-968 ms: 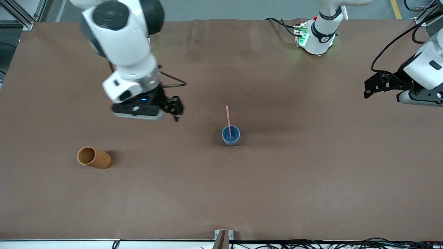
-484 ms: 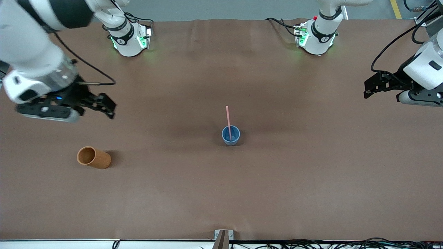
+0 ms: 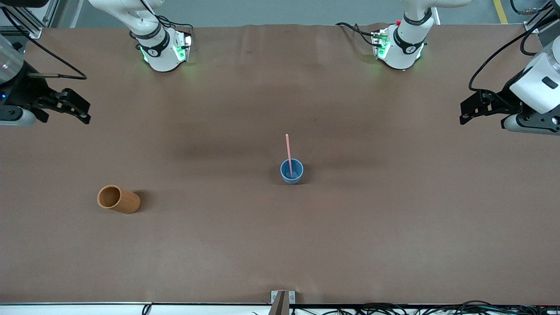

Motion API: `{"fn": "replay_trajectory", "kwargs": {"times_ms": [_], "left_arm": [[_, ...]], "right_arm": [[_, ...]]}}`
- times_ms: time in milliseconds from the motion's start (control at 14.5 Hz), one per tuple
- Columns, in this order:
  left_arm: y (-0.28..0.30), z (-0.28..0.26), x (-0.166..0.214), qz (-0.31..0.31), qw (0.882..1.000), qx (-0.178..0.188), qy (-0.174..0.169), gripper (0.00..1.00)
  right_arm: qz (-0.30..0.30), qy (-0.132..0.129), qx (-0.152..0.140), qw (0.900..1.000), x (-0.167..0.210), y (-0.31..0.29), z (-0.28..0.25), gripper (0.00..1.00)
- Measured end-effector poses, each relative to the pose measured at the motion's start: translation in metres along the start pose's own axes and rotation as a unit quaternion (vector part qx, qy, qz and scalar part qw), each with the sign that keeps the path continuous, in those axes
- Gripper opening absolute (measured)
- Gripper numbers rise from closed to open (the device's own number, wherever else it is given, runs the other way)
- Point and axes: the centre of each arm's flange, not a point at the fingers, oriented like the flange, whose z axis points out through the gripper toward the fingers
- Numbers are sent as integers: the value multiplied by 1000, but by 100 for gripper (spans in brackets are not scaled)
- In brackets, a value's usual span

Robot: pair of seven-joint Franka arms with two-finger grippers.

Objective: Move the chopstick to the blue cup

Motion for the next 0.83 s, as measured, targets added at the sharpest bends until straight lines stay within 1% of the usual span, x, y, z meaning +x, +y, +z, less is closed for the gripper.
{"fn": "replay_trajectory", "kwargs": {"times_ms": [277,622,691,830], "left_arm": [[0,0,0,0,1000,0,0,100],[0,0,0,0,1000,0,0,100],[0,0,0,0,1000,0,0,100],[0,0,0,0,1000,0,0,100]], "right_arm": [[9,-8,-2,1000,2,26,11,100],[7,-17,-2,1000,2,25,20,100],[7,-15,1,1000,2,25,19,100],[14,-13,20,1000,2,28,18,100]]}}
